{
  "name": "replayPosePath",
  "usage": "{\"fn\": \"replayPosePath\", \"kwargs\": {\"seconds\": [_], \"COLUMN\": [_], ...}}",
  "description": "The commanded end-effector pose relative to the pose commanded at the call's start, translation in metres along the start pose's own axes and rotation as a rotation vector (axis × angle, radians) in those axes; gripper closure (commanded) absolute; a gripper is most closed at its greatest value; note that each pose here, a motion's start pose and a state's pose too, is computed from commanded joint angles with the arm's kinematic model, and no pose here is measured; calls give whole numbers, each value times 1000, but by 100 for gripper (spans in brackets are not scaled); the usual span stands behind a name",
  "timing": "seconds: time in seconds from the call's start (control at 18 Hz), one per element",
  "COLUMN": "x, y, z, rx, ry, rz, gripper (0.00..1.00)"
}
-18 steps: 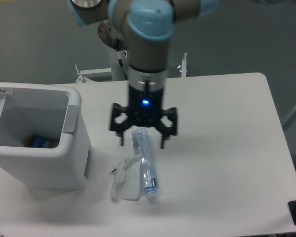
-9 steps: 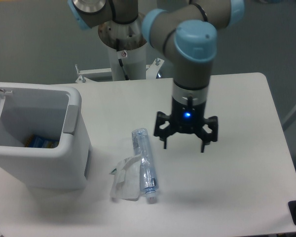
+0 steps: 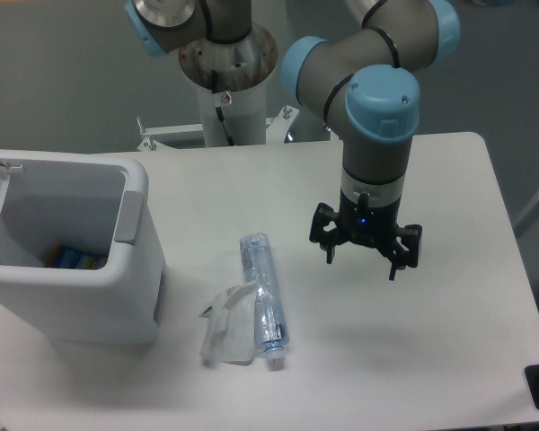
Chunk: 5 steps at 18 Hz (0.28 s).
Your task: Open the trash can
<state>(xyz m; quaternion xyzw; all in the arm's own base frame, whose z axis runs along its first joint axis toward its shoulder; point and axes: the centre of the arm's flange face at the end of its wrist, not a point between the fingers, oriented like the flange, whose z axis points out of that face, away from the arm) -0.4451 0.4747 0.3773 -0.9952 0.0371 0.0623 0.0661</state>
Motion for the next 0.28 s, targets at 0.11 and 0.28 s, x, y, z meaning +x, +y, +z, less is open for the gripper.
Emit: {"fn": "replayPosePath", "kwargs": {"seconds": [0.11,0.28], "x": [0,1], "y": [1,2], "z": [3,5], "rx": [-8,-20], "ry": [-1,-5], "rz": [0,1], "gripper": [0,0]}}
